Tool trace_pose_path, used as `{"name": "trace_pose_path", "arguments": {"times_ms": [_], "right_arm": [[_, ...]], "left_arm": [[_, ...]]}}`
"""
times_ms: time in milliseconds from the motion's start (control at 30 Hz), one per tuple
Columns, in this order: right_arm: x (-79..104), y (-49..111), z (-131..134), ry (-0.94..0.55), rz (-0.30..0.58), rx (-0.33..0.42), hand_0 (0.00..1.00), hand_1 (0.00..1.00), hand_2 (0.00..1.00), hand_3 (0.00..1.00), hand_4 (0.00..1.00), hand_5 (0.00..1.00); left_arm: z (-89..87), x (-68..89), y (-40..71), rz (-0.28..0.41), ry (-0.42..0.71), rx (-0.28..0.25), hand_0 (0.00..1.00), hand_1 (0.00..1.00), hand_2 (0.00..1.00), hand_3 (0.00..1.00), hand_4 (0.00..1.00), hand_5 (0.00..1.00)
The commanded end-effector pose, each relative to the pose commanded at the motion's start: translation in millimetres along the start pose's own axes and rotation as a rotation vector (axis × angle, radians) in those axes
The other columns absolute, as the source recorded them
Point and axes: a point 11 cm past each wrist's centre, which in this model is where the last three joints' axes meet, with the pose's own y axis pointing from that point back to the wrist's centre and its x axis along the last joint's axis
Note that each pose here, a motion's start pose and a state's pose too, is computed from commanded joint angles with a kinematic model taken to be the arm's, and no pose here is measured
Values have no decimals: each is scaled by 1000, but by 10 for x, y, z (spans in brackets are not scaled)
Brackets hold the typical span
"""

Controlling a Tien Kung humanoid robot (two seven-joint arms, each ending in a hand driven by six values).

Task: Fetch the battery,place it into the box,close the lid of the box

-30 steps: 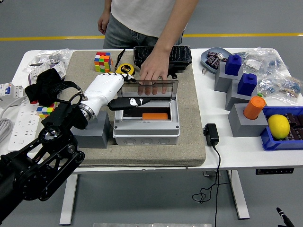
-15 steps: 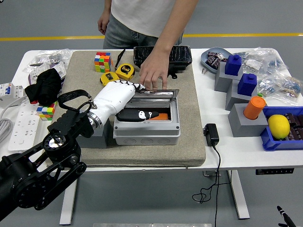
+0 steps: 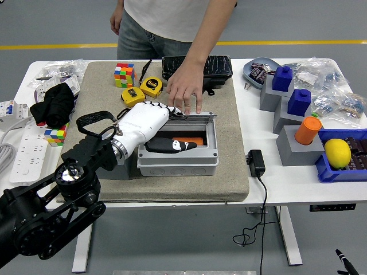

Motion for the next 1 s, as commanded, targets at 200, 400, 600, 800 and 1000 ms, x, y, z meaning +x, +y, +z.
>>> {"name": "trace_pose_path", "arguments": {"times_ms": [200,400,600,800,1000], "right_arm": [[-1,0,-8,-2,0,2,837,756,750,801,998,998],[-3,0,-6,-2,-1,2,837,755,750,801,998,998],[-2,0,0,-4,0,1,837,755,750,801,998,998],[-13,0,-5,-2,-3,2,836,755,750,801,998,998],[-49,2,25,0,-9,-4,835,755,750,801,998,998]], "left_arm": [[31,-13,29,-35,-3,12,769,816,769,774,998,998],[39,-34,40,-59,-4,19,767,815,770,775,998,998],[61,17,43,-16,-3,-3,766,812,769,775,998,998],[-13,366,36,208,114,-57,779,840,802,789,998,998],[-353,618,113,473,428,-96,822,908,882,864,998,998]]}}
